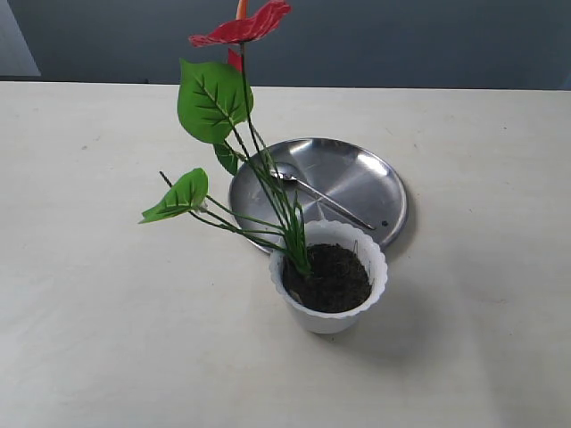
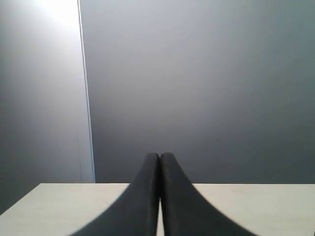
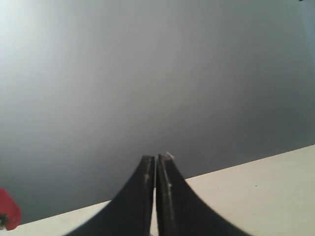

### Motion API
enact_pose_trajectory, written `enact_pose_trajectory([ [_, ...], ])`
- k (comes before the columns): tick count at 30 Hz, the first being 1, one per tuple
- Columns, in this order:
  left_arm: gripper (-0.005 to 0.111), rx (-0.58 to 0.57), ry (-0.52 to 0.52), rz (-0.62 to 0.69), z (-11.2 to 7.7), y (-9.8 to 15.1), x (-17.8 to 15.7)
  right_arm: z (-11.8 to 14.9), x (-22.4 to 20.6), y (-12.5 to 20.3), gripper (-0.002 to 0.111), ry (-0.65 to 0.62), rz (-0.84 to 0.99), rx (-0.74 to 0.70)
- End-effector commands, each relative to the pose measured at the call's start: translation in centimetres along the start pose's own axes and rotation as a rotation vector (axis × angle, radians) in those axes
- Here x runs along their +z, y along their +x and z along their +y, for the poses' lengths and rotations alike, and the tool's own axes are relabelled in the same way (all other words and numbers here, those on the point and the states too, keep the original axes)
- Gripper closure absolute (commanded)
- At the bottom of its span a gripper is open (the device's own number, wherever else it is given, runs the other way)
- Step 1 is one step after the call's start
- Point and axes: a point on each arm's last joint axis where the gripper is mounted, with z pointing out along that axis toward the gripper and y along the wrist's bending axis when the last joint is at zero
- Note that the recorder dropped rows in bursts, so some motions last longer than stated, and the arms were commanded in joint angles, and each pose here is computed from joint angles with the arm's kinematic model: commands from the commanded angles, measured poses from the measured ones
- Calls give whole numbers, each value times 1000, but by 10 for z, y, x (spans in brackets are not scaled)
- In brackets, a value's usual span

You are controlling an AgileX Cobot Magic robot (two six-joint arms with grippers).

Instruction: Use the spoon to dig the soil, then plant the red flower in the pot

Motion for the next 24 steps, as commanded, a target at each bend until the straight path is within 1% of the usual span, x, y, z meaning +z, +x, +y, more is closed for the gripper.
enact_pose_trajectory([
  [1, 106, -4, 5, 0, 0, 0, 0, -3, 0, -1, 106, 46, -24, -22],
  [4, 106, -4, 5, 0, 0, 0, 0, -4, 0, 1, 106, 61, -3, -26],
  [7, 106, -4, 5, 0, 0, 0, 0, -4, -1, 3, 106, 65, 21, -59],
  [24, 106, -5, 10, 0, -1, 0, 0, -4, -1, 3, 106, 65, 23, -59],
])
